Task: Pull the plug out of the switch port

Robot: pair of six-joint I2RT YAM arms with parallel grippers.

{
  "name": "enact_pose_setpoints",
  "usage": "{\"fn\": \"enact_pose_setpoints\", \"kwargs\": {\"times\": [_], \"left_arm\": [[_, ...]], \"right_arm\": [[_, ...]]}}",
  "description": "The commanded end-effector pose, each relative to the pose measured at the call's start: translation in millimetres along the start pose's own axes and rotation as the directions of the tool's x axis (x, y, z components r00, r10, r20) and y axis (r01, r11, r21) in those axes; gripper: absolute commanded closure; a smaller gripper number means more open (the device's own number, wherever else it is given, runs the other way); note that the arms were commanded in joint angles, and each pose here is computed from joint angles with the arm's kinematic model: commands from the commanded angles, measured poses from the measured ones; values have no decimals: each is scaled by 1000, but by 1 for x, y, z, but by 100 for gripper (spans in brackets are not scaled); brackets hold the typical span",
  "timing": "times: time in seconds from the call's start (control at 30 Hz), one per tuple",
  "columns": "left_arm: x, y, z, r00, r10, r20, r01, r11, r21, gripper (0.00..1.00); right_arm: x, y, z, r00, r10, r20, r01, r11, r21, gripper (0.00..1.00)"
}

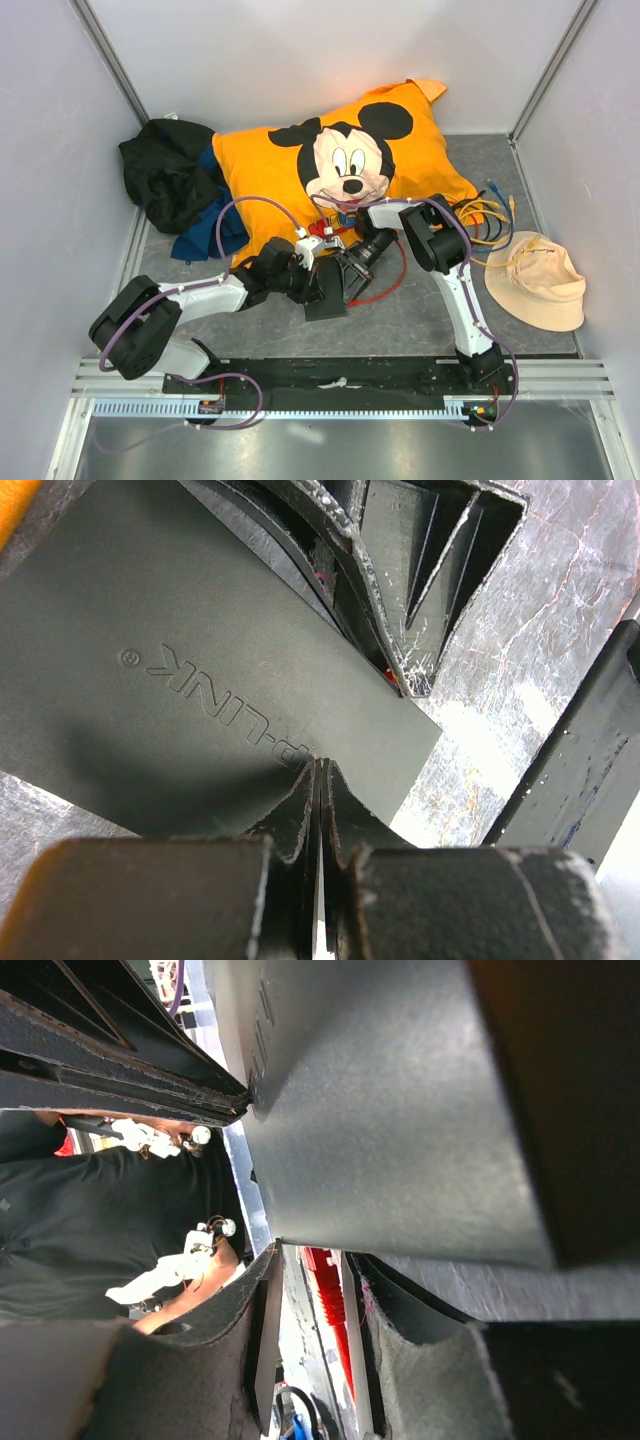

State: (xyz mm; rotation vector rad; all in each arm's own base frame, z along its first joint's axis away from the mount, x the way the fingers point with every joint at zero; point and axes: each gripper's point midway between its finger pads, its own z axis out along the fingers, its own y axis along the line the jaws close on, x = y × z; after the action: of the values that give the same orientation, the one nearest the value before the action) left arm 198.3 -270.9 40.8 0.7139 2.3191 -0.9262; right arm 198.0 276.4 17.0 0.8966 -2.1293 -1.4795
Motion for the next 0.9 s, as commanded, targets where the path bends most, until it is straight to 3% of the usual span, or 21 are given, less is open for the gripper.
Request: {"fn": "enact_pose_setpoints", "kwargs": {"times": [0.0, 0.67, 0.77, 0.8, 0.87], "left_arm": [[30, 16, -2, 995, 6, -98, -12, 998, -62, 98], [30, 17, -1, 995, 4, -102, -10, 998, -61, 98], [30, 16, -1, 995, 4, -103, -10, 998, -60, 98], [31, 16, -1, 995, 4, -103, -10, 998, -60, 98], [31, 16, -1, 995, 4, -103, -10, 998, -60, 98]], "right_arm": [[-1, -36, -1, 991, -127, -30, 129, 989, 75, 63], [4, -40, -4, 990, -129, -57, 134, 985, 111, 71], [4, -40, -4, 990, -129, -57, 134, 985, 111, 77], [4, -41, -4, 990, -126, -57, 132, 985, 111, 87], [5, -42, -3, 991, -120, -59, 126, 986, 111, 94]]}}
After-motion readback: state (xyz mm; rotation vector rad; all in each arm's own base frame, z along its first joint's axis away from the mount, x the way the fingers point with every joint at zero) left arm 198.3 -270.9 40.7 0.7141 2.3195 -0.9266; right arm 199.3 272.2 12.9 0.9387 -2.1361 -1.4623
